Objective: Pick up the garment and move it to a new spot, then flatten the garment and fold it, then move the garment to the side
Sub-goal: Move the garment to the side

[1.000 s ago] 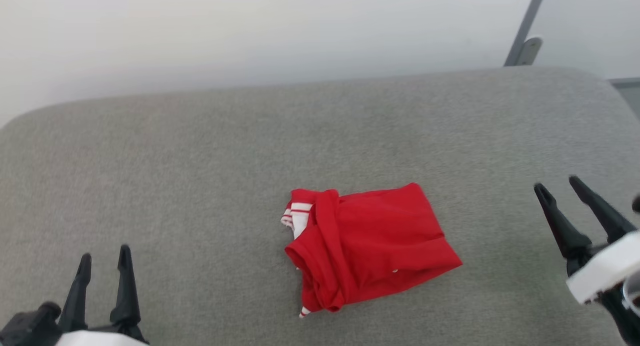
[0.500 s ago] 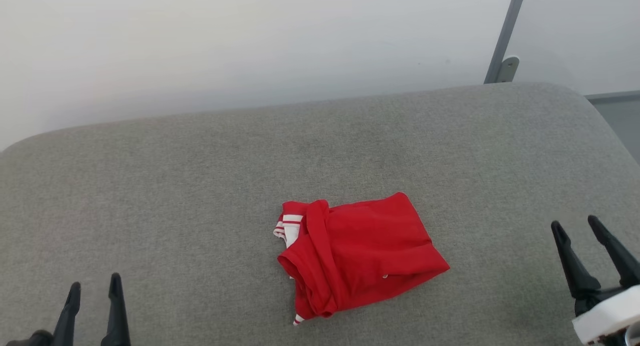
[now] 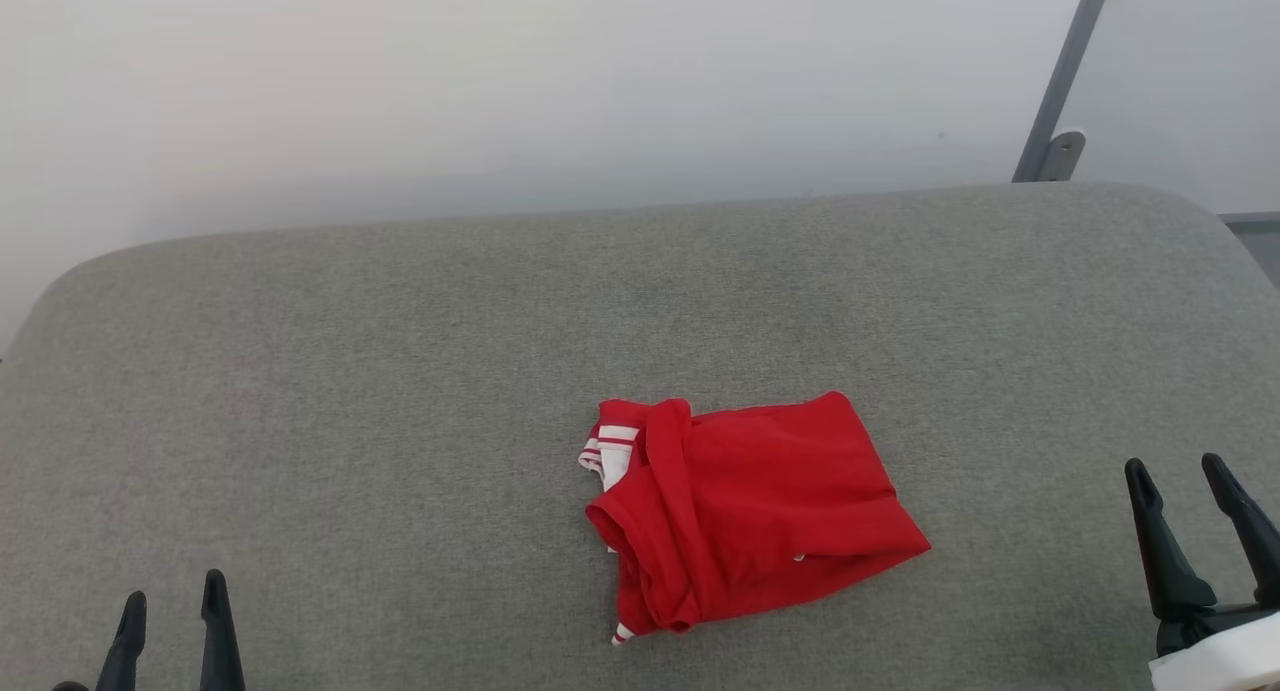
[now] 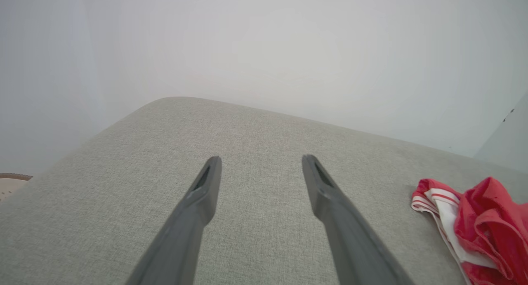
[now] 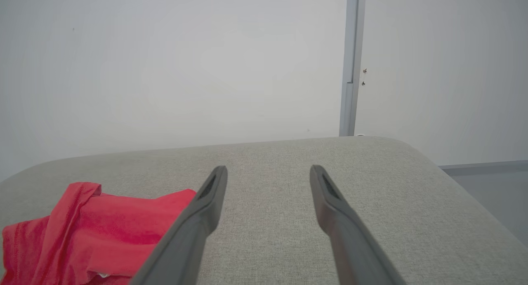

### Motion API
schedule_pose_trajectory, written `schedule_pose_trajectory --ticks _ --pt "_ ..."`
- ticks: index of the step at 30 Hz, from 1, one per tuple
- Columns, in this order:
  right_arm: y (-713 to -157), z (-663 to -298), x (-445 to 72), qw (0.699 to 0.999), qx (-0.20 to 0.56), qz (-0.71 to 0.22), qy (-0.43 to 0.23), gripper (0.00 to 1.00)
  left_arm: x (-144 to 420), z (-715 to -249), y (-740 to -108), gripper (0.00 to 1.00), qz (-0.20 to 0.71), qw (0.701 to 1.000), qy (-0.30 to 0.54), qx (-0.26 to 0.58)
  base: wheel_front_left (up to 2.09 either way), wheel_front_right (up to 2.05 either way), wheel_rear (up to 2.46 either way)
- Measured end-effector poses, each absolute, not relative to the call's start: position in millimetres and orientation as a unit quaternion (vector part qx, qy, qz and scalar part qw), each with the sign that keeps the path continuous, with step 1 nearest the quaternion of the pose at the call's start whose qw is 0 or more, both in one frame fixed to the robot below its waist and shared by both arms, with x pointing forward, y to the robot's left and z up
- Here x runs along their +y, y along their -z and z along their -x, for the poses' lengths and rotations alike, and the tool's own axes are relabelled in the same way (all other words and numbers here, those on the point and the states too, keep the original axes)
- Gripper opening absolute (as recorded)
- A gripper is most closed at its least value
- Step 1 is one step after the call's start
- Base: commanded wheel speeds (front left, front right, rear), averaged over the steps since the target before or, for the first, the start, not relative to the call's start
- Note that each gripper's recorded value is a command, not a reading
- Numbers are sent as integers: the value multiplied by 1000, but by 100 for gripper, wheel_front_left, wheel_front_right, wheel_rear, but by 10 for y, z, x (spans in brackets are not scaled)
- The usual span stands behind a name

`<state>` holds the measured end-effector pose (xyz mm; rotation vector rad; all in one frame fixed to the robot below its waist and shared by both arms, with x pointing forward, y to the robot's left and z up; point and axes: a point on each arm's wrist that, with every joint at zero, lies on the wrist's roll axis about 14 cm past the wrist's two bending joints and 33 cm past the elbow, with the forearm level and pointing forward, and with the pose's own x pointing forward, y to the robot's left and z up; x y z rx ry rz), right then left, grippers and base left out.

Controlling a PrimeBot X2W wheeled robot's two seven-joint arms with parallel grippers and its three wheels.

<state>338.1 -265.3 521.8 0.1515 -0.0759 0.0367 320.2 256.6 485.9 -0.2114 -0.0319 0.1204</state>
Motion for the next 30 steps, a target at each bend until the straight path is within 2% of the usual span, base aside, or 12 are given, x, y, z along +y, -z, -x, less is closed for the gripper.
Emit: schedule_pose_trajectory --ticks 20,30 --pt "-5208 -3472 -2492 995 -37 -79 -39 100 2621 -3118 -4795 100 105 992 -68 -6 0 0 0" --pt "-5034 -3707 -2106 991 11 -62 -120 100 2588 -3057 -4842 100 97 993 -64 -12 0 0 0"
